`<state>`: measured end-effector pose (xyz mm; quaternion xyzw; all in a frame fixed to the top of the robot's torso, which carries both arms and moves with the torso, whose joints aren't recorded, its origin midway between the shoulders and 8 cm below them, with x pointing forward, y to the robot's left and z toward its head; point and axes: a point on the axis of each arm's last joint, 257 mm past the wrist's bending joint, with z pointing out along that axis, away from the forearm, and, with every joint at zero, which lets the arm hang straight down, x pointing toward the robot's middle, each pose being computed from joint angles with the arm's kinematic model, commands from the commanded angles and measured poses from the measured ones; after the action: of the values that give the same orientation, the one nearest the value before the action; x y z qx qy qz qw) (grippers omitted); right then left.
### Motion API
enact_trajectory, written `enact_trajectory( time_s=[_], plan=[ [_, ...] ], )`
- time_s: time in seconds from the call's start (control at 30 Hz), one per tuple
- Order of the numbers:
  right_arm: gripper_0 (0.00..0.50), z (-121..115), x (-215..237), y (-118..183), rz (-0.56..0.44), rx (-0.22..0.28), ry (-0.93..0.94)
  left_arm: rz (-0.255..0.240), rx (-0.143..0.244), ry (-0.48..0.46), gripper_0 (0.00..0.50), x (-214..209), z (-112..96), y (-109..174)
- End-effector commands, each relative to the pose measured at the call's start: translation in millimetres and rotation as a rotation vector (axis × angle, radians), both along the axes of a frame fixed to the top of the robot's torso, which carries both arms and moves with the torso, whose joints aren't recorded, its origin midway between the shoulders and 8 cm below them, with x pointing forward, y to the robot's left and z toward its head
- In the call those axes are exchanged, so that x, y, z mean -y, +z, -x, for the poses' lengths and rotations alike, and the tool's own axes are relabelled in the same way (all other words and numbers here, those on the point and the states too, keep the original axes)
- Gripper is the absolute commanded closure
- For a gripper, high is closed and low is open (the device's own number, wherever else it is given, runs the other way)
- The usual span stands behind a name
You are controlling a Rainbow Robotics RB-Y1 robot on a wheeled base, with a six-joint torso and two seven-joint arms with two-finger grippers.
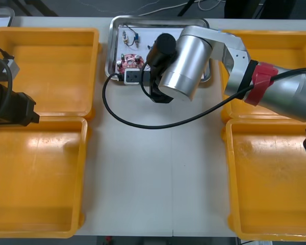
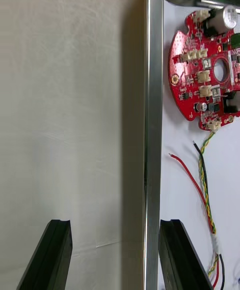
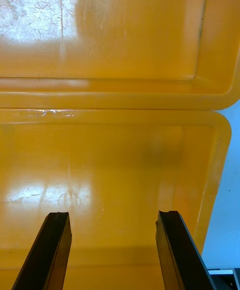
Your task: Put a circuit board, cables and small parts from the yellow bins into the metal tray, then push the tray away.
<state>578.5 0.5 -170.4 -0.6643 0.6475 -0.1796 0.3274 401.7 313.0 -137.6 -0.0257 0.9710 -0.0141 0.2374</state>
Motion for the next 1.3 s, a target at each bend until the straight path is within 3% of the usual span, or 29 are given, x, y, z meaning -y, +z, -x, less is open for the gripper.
enact_trajectory(
  time_s=[0.03, 0.17, 0.5, 0.57, 0.93, 1.3],
  plan=[
    [0.000, 17, -19, 55, -0.055, -0.005, 0.012, -0.024, 0.046, 0.030, 0.000, -14, -1, 14],
    [0.000, 38, -8, 69, -0.082, -0.063, -0.037, -0.024, 0.046, 0.030, 0.000, -14, -1, 14],
    [0.000, 71, 36, 93, -0.185, -0.131, -0.229, -0.024, 0.046, 0.030, 0.000, -14, -1, 14],
    [0.000, 78, 51, 95, -0.219, -0.166, -0.297, -0.024, 0.046, 0.030, 0.000, -14, -1, 14],
    [0.000, 90, 136, 101, -0.367, -0.289, -0.629, -0.024, 0.046, 0.030, 0.000, -14, -1, 14],
    [0.000, 105, 228, 91, -0.497, -0.318, -0.995, -0.024, 0.046, 0.030, 0.000, -14, -1, 14]
  ],
)
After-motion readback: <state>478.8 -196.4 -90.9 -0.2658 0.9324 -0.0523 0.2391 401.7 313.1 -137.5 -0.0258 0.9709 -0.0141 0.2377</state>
